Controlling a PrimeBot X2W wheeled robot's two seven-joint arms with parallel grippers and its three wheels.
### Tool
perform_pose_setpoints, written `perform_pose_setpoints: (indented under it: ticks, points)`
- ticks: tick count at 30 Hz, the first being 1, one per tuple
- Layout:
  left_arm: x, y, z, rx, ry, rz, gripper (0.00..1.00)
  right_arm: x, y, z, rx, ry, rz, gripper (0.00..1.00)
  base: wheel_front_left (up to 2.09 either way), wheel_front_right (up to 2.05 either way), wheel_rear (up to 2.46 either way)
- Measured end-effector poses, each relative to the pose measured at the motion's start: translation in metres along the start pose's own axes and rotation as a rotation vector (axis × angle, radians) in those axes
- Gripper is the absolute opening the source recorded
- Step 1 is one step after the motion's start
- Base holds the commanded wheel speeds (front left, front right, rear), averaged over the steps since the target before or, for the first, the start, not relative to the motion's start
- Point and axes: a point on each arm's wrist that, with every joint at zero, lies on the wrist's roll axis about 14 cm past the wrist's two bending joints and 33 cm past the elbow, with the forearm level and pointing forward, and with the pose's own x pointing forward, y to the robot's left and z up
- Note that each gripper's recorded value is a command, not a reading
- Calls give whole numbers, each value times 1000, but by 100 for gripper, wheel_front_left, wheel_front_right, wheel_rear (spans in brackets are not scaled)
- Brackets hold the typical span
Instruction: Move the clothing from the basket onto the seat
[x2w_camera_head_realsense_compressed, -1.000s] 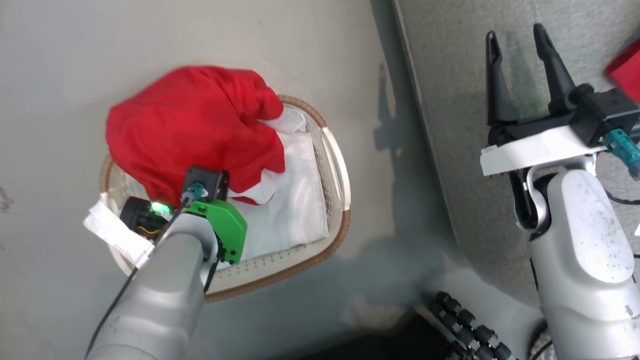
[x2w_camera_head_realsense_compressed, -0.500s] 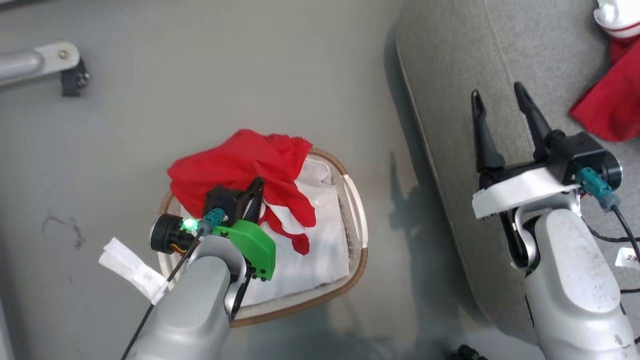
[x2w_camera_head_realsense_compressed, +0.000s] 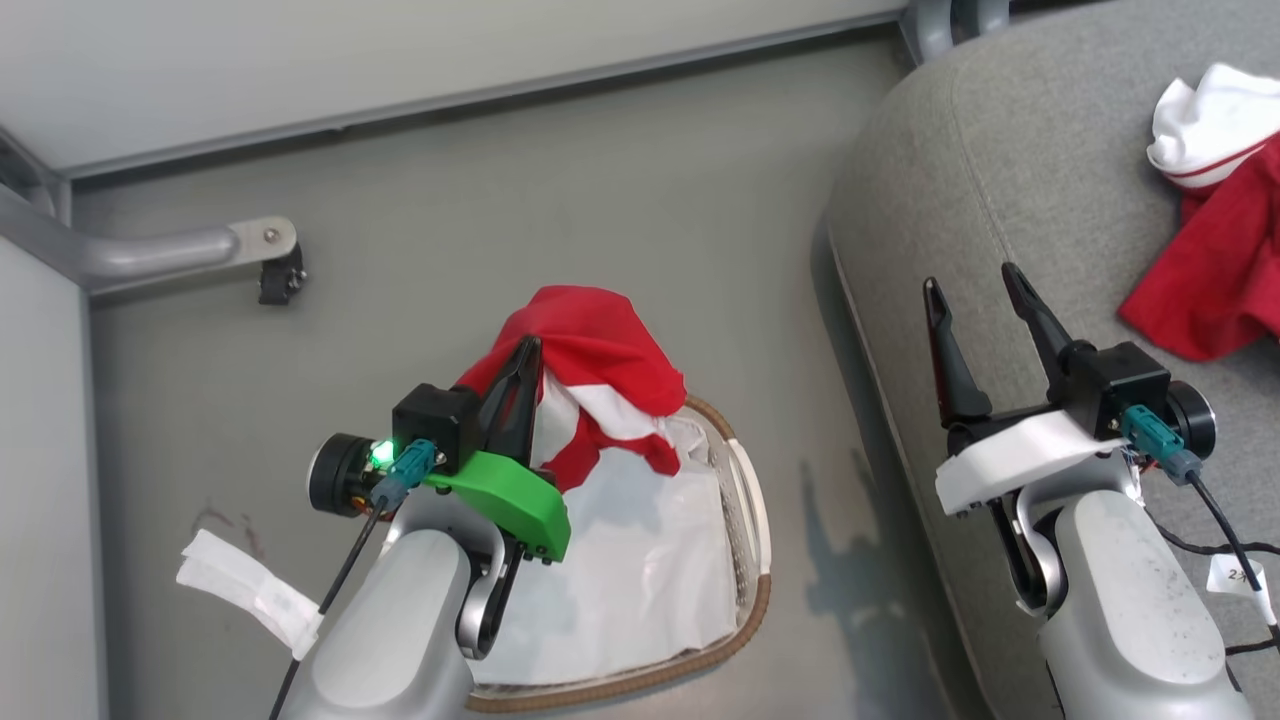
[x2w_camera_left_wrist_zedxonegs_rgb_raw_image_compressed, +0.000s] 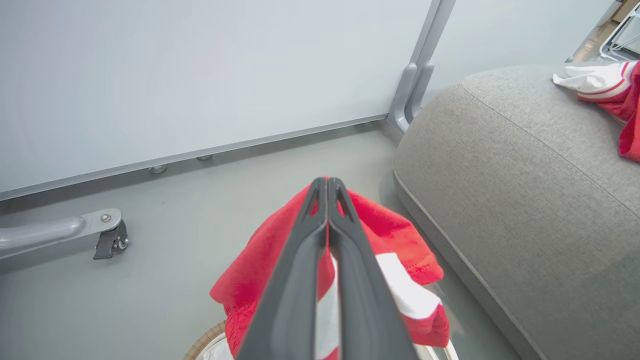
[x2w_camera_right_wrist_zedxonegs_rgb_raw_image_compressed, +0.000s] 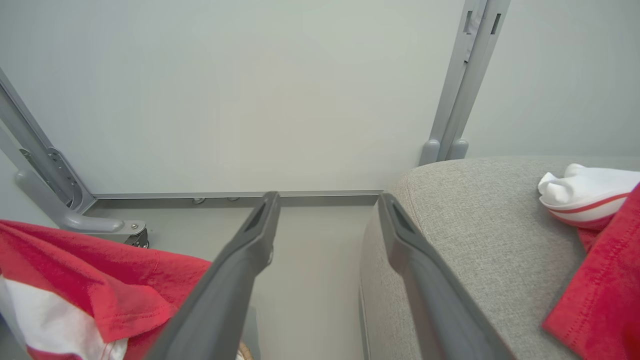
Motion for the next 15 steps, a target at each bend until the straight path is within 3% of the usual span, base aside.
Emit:
perform_pose_setpoints:
  ticks: [15]
  points:
    - [-30, -18, 130, 80, -365, -8, 0, -29, 17, 23, 22, -43, 32, 100, 0, 0, 0]
